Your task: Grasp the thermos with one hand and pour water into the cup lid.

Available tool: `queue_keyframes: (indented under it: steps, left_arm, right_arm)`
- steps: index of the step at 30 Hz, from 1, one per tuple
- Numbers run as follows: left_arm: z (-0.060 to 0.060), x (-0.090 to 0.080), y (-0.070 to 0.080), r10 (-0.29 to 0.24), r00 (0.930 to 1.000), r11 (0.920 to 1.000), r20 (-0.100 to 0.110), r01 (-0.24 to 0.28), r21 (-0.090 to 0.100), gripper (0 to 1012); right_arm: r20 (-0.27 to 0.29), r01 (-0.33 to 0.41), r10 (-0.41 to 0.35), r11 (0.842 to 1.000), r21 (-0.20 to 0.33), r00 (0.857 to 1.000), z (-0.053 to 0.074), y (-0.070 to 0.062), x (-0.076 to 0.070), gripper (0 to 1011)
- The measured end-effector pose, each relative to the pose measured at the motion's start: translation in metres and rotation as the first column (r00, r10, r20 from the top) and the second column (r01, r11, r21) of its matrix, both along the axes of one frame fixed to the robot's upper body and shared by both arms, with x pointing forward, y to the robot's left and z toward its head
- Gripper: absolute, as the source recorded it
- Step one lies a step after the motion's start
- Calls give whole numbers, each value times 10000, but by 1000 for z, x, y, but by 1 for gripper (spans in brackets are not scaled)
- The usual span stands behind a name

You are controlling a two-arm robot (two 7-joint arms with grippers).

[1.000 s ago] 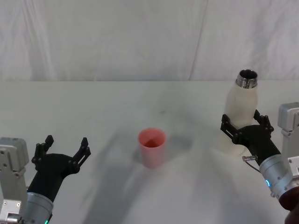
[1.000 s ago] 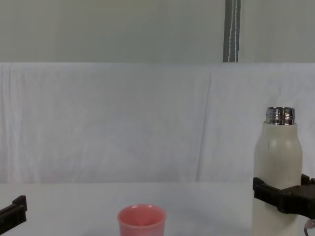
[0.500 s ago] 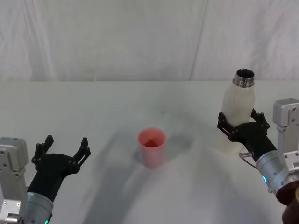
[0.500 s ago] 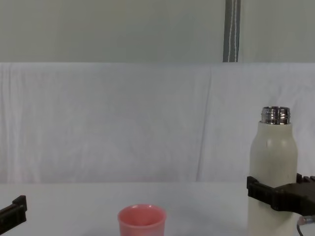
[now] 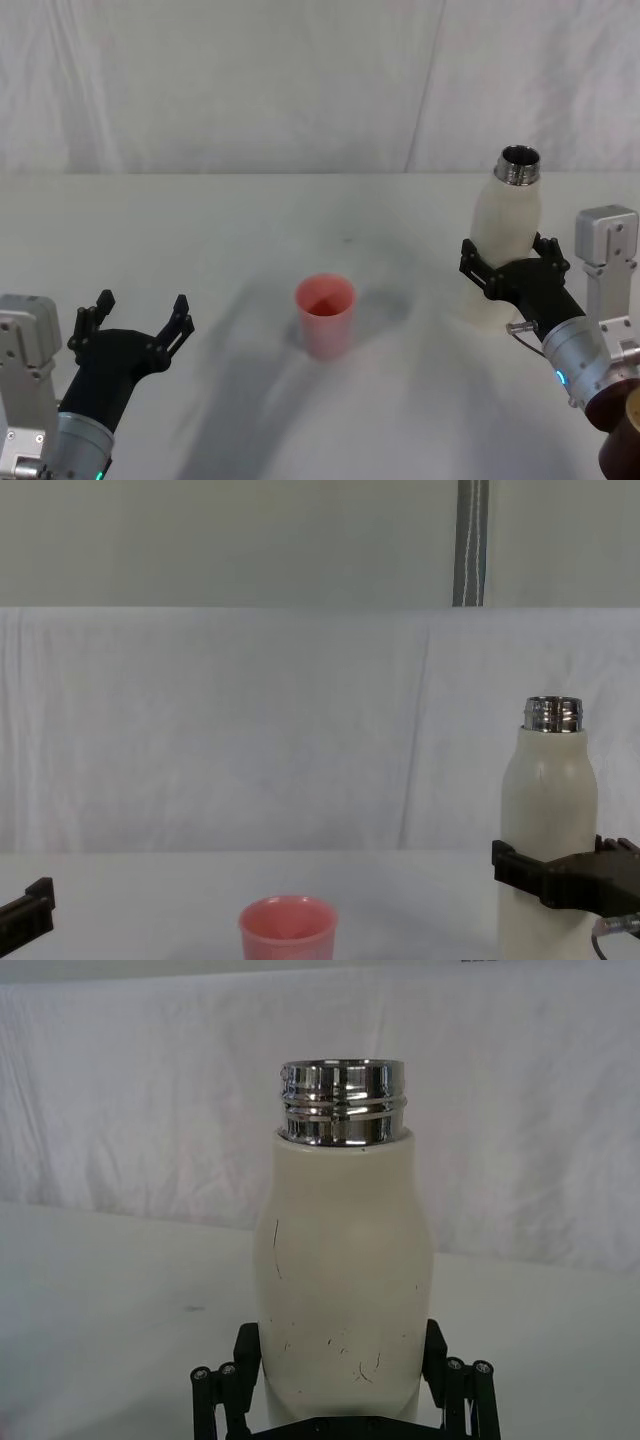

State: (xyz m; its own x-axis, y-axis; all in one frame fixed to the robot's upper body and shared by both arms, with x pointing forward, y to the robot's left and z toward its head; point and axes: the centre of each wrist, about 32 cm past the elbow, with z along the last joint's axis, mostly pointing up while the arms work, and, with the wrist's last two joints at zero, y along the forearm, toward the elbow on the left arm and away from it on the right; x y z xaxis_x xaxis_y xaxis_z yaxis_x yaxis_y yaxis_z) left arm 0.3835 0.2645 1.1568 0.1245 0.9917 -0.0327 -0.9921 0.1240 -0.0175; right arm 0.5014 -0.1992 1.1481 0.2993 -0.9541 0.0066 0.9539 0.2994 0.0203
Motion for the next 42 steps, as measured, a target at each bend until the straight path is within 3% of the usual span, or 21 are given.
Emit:
queue_keyframes:
  steps: [34, 42]
  left_arm:
    - [0, 0, 0, 0, 10000, 10000, 0, 0, 0, 1001]
    - [0, 0, 0, 0, 10000, 10000, 0, 0, 0, 1001]
  right_arm:
    - [-40, 19, -19, 10000, 17, 10000, -1, 0, 2, 951]
    - [359, -37, 39, 10000, -60, 9993, 13, -1, -1, 951]
